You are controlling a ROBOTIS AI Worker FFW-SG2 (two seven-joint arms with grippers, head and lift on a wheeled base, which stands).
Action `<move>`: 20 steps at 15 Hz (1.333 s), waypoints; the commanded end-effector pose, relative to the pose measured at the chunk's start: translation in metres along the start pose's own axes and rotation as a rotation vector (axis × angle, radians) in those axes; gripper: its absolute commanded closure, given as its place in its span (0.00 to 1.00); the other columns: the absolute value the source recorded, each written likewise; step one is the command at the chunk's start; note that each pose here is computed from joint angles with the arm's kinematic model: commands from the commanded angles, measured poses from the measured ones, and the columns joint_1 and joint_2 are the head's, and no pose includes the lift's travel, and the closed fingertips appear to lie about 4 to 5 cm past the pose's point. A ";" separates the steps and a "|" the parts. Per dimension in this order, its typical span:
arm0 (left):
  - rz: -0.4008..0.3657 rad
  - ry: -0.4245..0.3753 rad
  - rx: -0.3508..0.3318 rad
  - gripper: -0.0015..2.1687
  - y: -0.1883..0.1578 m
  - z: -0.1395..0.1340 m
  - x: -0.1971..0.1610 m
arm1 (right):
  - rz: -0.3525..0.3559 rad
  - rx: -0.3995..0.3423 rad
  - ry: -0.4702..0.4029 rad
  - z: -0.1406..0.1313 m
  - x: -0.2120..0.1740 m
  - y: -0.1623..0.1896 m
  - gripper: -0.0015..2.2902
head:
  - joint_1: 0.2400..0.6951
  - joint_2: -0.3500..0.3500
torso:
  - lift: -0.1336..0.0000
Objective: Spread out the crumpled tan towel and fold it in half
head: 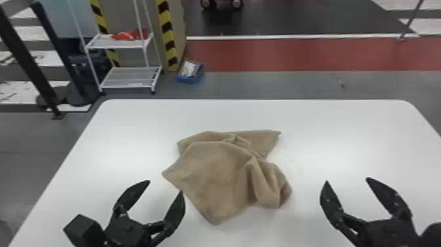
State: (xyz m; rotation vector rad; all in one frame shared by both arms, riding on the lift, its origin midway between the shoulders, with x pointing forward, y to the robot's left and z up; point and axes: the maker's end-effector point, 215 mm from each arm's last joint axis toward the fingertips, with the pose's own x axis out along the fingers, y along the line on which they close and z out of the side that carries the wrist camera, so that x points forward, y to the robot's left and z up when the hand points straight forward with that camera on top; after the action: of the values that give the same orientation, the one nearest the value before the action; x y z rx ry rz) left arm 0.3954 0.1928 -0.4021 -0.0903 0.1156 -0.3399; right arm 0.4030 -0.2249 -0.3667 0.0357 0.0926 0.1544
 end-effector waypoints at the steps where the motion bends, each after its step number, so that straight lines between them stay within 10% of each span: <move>1: -0.075 0.034 -0.014 0.05 -0.038 -0.015 0.011 | -0.056 -0.014 0.005 -0.002 -0.007 -0.034 0.04 | 1.00 0.47 | 0.10; 9: -0.219 0.107 -0.035 0.07 -0.104 -0.050 0.029 | -0.237 -0.018 0.014 -0.005 -0.044 -0.143 0.04 | 1.00 0.00 | 0.10; 20: -0.258 0.193 0.009 0.14 -0.132 -0.078 0.031 | -0.230 0.016 0.003 -0.005 -0.044 -0.144 0.04 | 1.00 0.00 | 0.10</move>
State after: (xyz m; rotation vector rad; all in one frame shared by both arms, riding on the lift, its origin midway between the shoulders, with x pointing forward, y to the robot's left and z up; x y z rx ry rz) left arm 0.3708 0.0551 -0.4672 -0.0702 0.2936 -0.6049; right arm 0.3816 -0.3741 -0.3738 0.0360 0.1011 -0.0757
